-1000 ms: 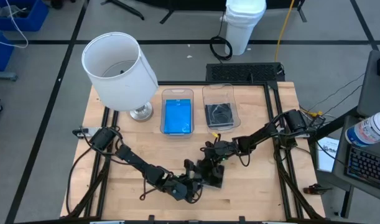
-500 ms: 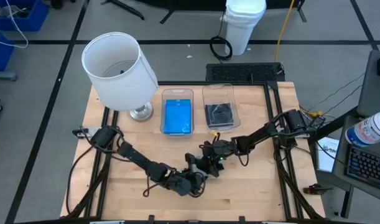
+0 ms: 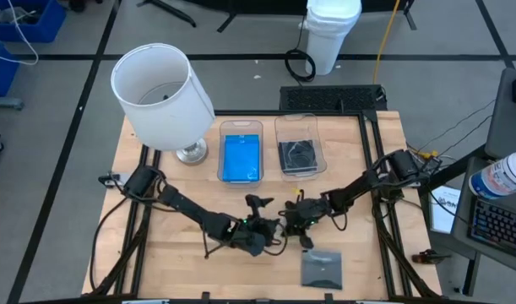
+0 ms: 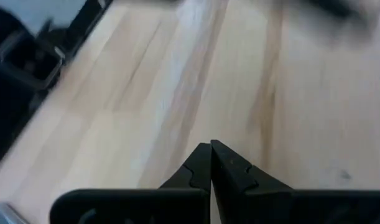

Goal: Pick & place jewel cases by type

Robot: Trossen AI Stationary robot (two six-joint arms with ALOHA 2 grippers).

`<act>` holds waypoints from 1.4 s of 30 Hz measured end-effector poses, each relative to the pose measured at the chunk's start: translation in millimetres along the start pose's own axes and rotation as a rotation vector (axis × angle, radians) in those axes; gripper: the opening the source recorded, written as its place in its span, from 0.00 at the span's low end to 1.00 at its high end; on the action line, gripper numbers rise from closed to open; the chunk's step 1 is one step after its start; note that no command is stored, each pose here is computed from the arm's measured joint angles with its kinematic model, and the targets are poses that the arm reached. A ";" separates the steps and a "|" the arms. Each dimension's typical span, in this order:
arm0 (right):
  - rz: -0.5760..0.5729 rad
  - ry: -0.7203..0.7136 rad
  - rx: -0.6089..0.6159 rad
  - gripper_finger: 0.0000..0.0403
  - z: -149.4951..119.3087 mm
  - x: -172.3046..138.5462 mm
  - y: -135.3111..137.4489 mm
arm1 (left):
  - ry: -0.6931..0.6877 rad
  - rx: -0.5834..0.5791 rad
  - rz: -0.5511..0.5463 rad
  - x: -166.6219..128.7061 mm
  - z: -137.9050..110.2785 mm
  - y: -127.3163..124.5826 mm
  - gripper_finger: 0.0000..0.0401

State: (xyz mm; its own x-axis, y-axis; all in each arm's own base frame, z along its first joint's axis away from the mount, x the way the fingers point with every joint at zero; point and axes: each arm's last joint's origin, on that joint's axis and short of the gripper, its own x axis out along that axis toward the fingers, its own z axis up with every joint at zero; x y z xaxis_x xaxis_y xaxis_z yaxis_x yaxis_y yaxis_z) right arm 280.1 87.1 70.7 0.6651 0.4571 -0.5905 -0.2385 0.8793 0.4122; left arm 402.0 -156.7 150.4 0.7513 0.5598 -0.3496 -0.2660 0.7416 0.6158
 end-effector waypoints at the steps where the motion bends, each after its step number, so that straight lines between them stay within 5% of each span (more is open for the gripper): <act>1: -0.001 -0.016 -0.030 0.00 2.8 -1.6 1.3 | -0.001 -0.019 -0.006 -1.2 0.8 0.6 0.98; 9: -0.226 0.076 -0.012 0.00 30.5 -46.7 23.0 | -0.045 -0.064 -0.228 -35.1 17.0 4.7 0.98; 16: -0.364 0.279 0.127 0.00 46.8 -89.0 105.3 | -0.061 -0.054 -0.395 -54.8 21.8 2.6 0.98; 21: -0.369 0.390 0.338 0.00 13.3 -85.8 145.6 | -0.063 -0.035 -0.570 -55.1 20.4 -2.2 0.98; 31: -0.484 0.590 0.664 0.00 -54.3 -74.5 173.5 | -0.070 -0.036 -0.670 -56.6 20.5 -5.0 0.98; 37: -0.504 0.622 0.740 0.00 -72.4 -66.2 171.0 | -0.065 -0.044 -0.668 -56.4 20.2 -4.9 0.98; 42: -0.518 0.602 0.691 0.00 -79.1 -56.2 159.2 | -0.039 -0.044 -0.675 -56.1 17.8 -5.0 0.98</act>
State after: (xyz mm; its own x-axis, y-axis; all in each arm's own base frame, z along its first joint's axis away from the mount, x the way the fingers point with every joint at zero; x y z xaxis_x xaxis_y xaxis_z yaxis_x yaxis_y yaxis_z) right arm 148.7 212.0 114.6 0.0636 0.2046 -0.9768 0.5555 0.8059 0.2050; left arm 372.0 -198.4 179.5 0.7824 -0.0446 -0.6211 0.2452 0.9389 0.2414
